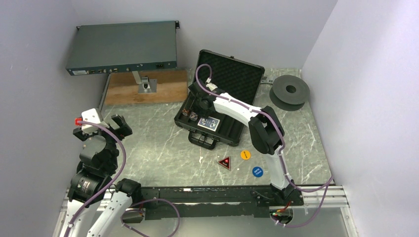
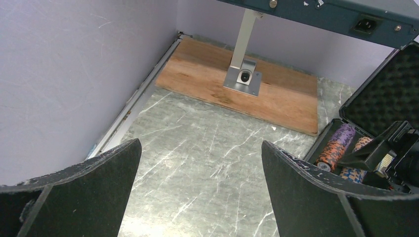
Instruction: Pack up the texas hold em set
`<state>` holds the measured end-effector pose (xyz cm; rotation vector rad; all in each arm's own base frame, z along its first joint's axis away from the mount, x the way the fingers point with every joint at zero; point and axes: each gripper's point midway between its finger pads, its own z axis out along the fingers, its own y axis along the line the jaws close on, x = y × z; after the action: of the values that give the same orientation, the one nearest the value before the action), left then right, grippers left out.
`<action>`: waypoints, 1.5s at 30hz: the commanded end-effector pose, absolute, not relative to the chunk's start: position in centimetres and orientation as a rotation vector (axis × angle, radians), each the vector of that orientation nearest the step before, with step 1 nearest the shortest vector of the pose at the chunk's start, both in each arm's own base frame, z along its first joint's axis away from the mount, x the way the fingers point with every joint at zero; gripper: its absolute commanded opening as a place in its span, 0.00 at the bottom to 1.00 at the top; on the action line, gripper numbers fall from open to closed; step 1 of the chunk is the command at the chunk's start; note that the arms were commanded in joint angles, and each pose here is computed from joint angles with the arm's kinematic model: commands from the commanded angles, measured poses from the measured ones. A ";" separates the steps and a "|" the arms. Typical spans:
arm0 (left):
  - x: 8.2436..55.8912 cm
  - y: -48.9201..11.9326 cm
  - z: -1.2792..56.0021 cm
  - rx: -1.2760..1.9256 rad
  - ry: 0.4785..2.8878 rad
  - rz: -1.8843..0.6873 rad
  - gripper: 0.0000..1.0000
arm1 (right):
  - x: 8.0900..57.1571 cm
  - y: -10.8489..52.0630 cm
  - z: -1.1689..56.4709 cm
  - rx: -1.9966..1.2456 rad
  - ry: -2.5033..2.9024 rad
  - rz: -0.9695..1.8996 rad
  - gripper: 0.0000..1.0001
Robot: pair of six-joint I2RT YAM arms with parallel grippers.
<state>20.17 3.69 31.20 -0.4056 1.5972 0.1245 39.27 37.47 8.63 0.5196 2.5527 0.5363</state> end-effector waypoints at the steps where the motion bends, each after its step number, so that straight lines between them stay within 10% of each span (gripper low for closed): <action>1: 20.5 3.6 31.8 -0.401 1.578 0.119 0.98 | 40.4 35.4 13.8 0.510 2.416 0.516 0.71; 19: 20.7 3.7 31.6 -0.404 1.587 0.133 0.98 | 40.1 35.8 18.5 0.109 2.276 0.540 0.62; 31: 20.8 3.8 31.5 -0.408 1.595 0.146 0.98 | 36.8 39.0 14.8 -0.405 2.328 0.609 0.19; 45: 20.8 4.0 31.4 -0.412 1.594 0.160 0.98 | 34.4 39.2 9.9 -0.564 2.449 0.597 0.06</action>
<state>20.63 3.67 30.75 -0.4041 1.6196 0.1428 34.41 38.94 10.05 -0.5192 2.4600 0.5998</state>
